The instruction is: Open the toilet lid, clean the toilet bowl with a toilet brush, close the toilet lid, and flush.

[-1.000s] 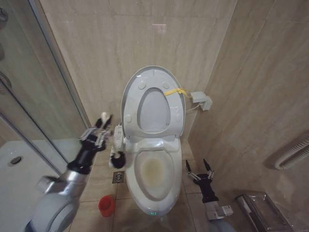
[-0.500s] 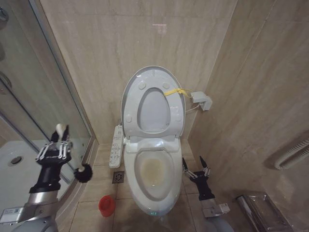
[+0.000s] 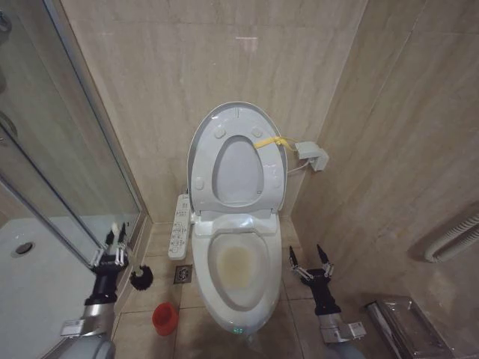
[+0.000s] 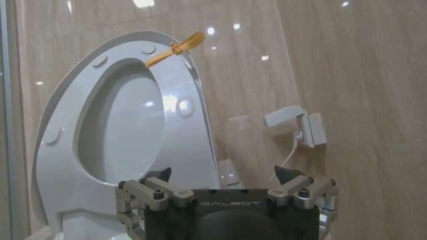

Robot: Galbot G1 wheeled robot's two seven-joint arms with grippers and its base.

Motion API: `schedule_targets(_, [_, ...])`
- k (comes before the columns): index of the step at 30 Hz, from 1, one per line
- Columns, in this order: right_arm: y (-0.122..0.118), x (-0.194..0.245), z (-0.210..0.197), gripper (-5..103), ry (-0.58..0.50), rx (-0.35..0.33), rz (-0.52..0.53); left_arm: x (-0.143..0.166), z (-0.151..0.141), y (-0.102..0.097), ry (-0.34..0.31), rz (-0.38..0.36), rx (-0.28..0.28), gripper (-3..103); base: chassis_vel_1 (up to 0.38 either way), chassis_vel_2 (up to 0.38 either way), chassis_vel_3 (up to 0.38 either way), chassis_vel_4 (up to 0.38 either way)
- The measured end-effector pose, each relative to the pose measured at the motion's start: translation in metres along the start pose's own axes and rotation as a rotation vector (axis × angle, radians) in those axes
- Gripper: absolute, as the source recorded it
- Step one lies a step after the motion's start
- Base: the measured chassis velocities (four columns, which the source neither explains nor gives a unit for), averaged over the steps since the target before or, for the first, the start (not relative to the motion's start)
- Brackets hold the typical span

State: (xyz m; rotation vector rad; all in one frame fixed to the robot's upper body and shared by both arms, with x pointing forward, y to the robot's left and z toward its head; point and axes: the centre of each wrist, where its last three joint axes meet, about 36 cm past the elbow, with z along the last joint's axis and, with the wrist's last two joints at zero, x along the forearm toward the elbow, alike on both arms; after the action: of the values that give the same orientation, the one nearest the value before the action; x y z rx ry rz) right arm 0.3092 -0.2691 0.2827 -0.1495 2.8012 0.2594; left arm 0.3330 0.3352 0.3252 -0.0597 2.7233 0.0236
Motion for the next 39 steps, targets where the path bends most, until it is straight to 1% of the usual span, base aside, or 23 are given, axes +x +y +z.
schedule_targets(2, [0.000, 0.000, 0.001, 100, 0.001, -0.001, 0.000, 0.016, 0.025, 0.001, 0.057, 0.002, 0.008, 22, 0.000, 0.000, 0.000, 0.000])
schedule_targets(3, [0.000, 0.000, 0.001, 100, 0.001, -0.001, 0.000, 0.016, 0.025, 0.001, 0.057, 0.002, 0.008, 22, 0.000, 0.000, 0.000, 0.000])
schedule_targets(8, [0.002, 0.000, 0.005, 100, 0.005, -0.007, -0.004, 0.044, 0.074, -0.001, 0.103, 0.023, 0.032, 22, 0.000, 0.000, 0.000, 0.000])
schedule_targets(9, [0.002, 0.000, 0.005, 100, 0.005, -0.007, -0.004, 0.044, 0.074, -0.001, 0.103, 0.023, 0.032, 22, 0.000, 0.000, 0.000, 0.000])
schedule_targets(12, [0.003, 0.002, 0.007, 100, 0.009, -0.010, -0.007, 0.049, 0.092, -0.006, 0.128, 0.013, 0.045, 22, 0.000, 0.000, 0.000, 0.000])
schedule_targets(18, [0.003, 0.004, 0.008, 100, 0.011, -0.007, -0.009, 0.048, 0.108, -0.010, 0.156, 0.012, 0.051, 22, 0.000, 0.000, 0.000, 0.000])
schedule_targets(21, [0.002, 0.005, 0.007, 100, 0.013, -0.005, -0.011, 0.047, 0.122, -0.009, 0.190, 0.006, 0.044, 22, 0.000, 0.000, 0.000, 0.000])
schedule_targets(22, [0.002, 0.005, 0.007, 100, 0.013, -0.005, -0.011, 0.047, 0.122, -0.009, 0.190, 0.006, 0.044, 22, 0.000, 0.000, 0.000, 0.000])
schedule_targets(29, [0.001, 0.005, 0.008, 100, 0.014, -0.006, -0.008, 0.036, 0.149, -0.008, 0.242, 0.010, 0.027, 22, 0.000, 0.000, 0.000, 0.000])
schedule_targets(35, [0.002, 0.005, 0.010, 100, 0.018, -0.010, -0.004, 0.026, 0.160, -0.009, 0.257, 0.016, 0.025, 22, 0.000, 0.000, 0.000, 0.000])
schedule_targets(39, [0.002, 0.005, 0.013, 100, 0.022, -0.012, 0.001, 0.027, 0.166, -0.008, 0.275, 0.015, 0.019, 22, 0.000, 0.000, 0.000, 0.000])
